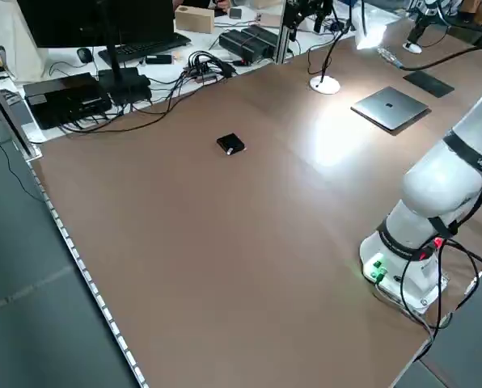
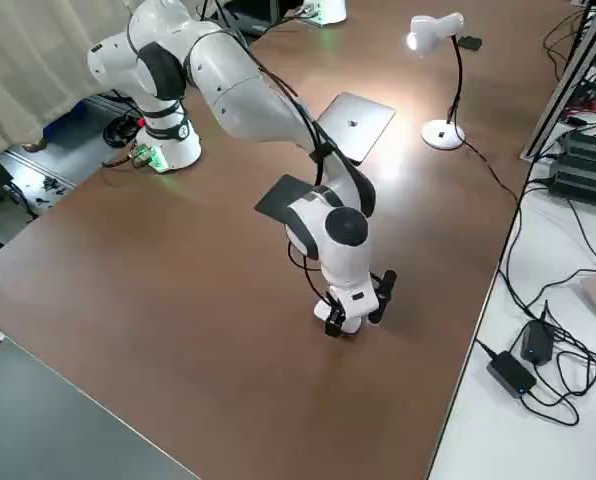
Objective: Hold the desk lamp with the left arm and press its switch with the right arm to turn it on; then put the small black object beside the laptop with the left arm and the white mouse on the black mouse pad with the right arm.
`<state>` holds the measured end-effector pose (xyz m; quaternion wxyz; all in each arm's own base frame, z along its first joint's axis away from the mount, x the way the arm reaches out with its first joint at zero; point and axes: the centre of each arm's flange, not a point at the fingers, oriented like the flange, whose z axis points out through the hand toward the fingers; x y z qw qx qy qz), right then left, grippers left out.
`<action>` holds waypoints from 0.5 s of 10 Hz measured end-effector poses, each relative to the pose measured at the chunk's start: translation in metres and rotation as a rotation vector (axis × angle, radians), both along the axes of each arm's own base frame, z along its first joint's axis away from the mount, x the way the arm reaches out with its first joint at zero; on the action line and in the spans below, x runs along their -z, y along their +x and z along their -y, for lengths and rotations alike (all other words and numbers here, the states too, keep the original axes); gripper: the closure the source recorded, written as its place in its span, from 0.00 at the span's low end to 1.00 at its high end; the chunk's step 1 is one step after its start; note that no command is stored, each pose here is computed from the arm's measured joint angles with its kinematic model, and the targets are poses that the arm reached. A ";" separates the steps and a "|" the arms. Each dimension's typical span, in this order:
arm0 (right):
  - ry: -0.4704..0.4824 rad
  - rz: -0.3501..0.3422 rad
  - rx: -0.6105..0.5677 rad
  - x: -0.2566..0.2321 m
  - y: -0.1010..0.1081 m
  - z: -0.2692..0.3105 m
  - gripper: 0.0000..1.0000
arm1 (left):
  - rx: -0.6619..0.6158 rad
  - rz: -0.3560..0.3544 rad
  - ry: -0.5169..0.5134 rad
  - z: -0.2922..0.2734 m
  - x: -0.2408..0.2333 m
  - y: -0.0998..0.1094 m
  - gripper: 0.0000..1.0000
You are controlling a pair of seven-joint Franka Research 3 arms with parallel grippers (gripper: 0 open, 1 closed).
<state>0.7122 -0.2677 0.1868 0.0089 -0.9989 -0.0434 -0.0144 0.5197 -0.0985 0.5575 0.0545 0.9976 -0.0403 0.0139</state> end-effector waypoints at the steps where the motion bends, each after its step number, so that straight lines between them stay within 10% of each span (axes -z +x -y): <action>1: 0.000 0.000 0.001 0.000 0.000 0.000 0.32 | -0.011 -0.003 0.008 -0.009 -0.011 -0.012 0.00; 5: -0.001 0.002 0.001 0.000 0.000 0.001 0.37 | 0.003 0.024 0.044 -0.002 -0.029 -0.036 0.00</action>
